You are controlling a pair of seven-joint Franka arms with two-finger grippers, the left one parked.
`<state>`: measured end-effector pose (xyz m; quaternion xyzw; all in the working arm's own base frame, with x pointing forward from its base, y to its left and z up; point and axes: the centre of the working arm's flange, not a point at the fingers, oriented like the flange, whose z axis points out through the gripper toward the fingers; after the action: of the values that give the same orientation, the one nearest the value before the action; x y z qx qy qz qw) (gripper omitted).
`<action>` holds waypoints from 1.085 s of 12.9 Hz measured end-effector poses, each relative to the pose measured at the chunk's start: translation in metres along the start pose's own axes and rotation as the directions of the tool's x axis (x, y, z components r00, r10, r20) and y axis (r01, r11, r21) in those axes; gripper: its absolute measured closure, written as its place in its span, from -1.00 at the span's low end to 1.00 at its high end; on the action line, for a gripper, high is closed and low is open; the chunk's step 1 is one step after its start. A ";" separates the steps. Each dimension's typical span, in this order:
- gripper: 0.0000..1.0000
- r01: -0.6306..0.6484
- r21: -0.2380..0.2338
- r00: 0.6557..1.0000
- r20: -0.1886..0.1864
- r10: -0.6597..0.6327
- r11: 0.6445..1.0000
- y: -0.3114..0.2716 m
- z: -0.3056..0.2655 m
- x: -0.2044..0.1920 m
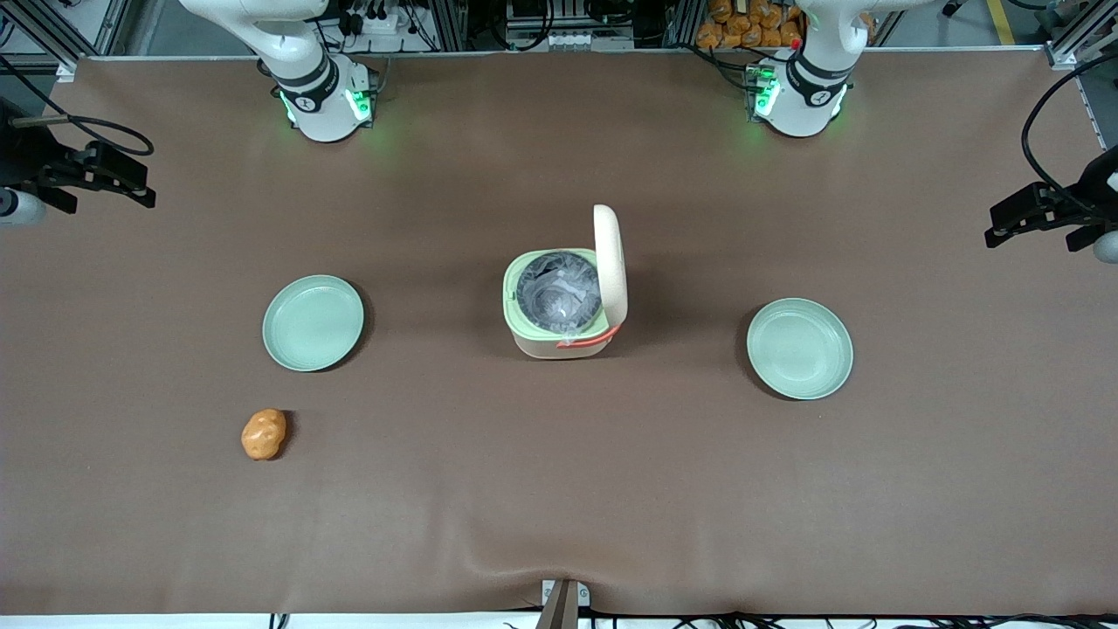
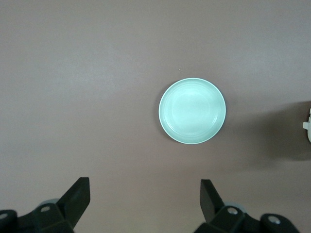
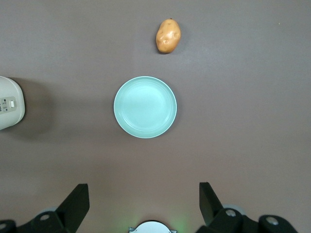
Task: Press rice cooker button with right arm
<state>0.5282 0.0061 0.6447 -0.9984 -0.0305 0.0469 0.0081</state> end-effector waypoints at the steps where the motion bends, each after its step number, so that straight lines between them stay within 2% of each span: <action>1: -1.00 0.000 0.000 1.000 0.001 0.000 1.000 0.000 0.000 0.000; 4: -1.00 0.001 -0.001 1.000 -0.004 -0.001 1.000 -0.001 -0.002 -0.002; 9: -1.00 0.014 -0.006 0.999 -0.037 -0.014 1.000 -0.008 -0.017 -0.014; 14: -1.00 0.027 -0.007 0.999 -0.045 -0.027 1.000 -0.008 0.003 -0.007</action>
<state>0.5206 0.0135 0.6422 -0.9987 -0.0438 0.0241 0.0061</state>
